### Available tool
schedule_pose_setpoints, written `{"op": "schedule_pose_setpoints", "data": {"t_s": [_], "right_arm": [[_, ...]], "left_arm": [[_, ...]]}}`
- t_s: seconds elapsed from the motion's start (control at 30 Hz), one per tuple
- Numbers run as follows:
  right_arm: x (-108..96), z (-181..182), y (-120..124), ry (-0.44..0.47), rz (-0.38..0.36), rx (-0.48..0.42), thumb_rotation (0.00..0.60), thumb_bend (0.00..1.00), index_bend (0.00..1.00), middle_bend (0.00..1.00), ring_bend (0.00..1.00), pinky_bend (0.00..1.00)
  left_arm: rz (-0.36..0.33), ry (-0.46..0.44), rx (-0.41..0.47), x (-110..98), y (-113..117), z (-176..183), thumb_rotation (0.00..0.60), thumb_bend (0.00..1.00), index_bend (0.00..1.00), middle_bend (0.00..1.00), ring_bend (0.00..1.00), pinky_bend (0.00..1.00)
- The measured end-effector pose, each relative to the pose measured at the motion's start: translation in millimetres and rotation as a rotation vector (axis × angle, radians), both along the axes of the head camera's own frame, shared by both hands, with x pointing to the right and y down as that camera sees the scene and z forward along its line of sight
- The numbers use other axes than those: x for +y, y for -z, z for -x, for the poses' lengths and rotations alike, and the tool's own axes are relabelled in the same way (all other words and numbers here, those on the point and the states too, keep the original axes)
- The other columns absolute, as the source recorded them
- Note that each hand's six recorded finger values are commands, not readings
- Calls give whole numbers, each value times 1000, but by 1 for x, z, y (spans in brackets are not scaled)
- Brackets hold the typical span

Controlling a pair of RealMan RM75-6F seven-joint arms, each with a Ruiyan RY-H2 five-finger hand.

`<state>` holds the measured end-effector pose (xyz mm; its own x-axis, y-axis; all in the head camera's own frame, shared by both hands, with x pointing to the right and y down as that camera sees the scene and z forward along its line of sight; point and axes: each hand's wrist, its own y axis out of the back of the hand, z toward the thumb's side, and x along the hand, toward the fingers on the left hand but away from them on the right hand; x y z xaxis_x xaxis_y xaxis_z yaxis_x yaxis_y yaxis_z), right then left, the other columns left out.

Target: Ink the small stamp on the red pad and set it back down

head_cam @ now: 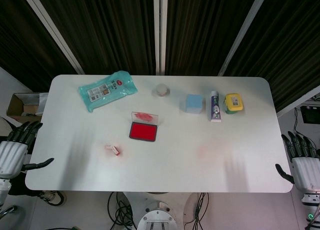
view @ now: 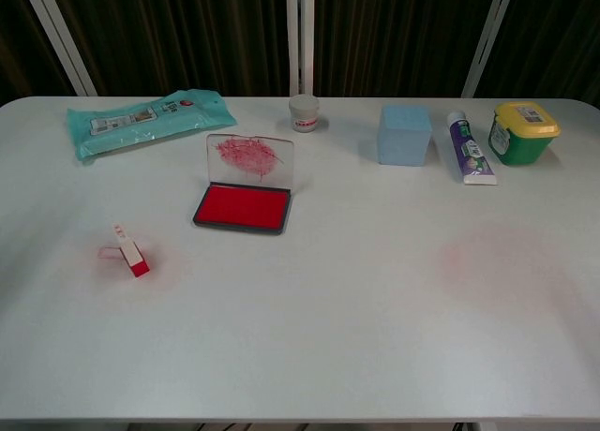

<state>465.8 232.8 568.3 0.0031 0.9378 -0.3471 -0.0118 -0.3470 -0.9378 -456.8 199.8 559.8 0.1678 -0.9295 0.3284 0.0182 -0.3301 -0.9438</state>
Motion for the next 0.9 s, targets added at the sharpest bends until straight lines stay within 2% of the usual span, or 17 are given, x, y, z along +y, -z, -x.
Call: {"op": "schedule_pose_setpoints", "data": {"t_s": [0.03, 0.07, 0.13, 0.17, 0.27, 0.43, 0.6, 0.9], "right_arm": [[-1, -1, 0, 0, -2, 2, 600, 153, 0, 0, 0, 0], [-1, -1, 0, -1, -4, 3, 600, 153, 0, 0, 0, 0], [-2, -3, 0, -3, -4, 4, 600, 153, 0, 0, 0, 0], [-2, -3, 0, -4, -3, 4, 600, 153, 0, 0, 0, 0], [-2, -3, -2, -4, 0, 7, 600, 153, 0, 0, 0, 0], [-3, -1, -7, -3, 13, 3, 600, 154, 0, 0, 0, 0], [-2, -3, -6, -7, 13, 7, 600, 153, 0, 0, 0, 0], [-1, -19, -2, -57, 10, 17, 600, 151, 0, 0, 0, 0]], "left_arm": [[-4, -16, 8, -2, -2, -5, 580, 42, 107, 149, 446, 623], [-2, -27, 16, -3, -4, -8, 598, 43, 125, 185, 566, 708], [14, -51, 38, -7, -10, -17, 600, 46, 150, 241, 710, 823], [21, -66, 47, -9, -13, -21, 600, 51, 168, 271, 765, 869], [27, -132, 81, -18, -21, -41, 600, 84, 217, 306, 844, 917], [25, -262, 137, -33, -37, -80, 600, 123, 233, 279, 854, 922], [60, -376, 142, -41, -60, -113, 600, 122, 227, 258, 854, 917], [145, -516, 107, -32, -102, -149, 600, 122, 223, 257, 854, 915]]}}
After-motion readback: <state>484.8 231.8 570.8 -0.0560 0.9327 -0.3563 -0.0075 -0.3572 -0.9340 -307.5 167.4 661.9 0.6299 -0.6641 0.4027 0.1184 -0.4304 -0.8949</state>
